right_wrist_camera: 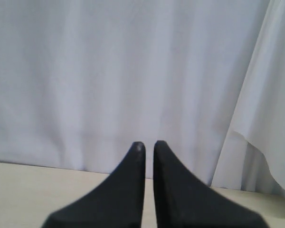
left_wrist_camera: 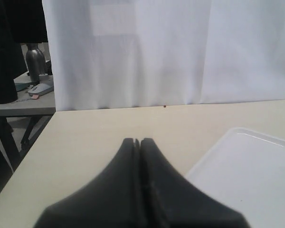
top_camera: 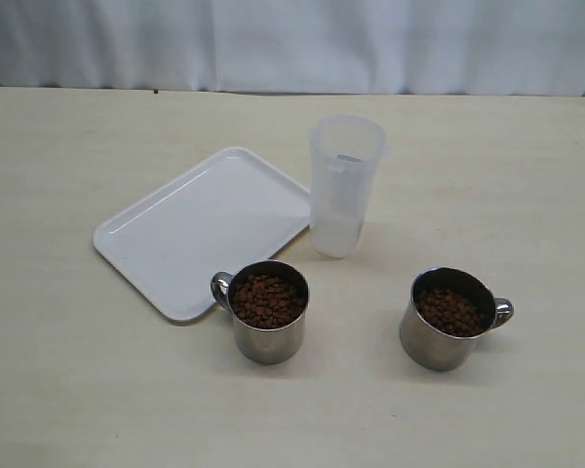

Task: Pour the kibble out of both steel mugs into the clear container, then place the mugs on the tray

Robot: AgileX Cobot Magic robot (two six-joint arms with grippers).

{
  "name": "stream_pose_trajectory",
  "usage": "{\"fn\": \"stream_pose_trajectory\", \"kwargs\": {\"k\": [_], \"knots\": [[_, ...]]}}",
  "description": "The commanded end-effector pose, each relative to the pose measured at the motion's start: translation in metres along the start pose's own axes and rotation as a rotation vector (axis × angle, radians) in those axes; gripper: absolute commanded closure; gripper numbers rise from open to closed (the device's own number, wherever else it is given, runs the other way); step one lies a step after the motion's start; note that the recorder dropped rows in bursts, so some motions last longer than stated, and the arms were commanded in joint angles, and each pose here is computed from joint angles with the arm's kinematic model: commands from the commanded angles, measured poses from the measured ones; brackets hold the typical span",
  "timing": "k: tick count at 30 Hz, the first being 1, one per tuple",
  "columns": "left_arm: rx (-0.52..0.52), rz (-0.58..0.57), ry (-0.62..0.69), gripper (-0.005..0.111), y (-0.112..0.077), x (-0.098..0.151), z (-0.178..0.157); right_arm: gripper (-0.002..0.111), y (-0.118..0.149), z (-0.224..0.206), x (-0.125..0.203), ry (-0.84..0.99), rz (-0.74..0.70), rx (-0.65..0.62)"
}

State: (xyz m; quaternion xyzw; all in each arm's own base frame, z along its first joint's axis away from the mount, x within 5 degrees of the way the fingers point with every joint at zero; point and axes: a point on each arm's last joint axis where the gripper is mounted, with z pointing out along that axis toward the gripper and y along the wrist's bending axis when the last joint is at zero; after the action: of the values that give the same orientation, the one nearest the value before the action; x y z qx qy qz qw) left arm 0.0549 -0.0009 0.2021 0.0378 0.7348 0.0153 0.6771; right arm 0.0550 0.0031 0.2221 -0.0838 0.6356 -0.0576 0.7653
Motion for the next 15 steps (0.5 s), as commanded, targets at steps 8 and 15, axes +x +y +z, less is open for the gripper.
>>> {"fn": "stream_pose_trajectory", "kwargs": {"k": [8, 15], "knots": [[0.002, -0.001, -0.018, 0.107, 0.0001, -0.0039, -0.0003, 0.103, -0.0004, -0.0002, -0.0003, -0.01, 0.0, 0.008], [0.002, -0.001, -0.018, 0.107, 0.0001, -0.0039, -0.0003, 0.103, -0.0014, -0.0002, -0.0029, -0.04, 0.241, 0.015]]}}
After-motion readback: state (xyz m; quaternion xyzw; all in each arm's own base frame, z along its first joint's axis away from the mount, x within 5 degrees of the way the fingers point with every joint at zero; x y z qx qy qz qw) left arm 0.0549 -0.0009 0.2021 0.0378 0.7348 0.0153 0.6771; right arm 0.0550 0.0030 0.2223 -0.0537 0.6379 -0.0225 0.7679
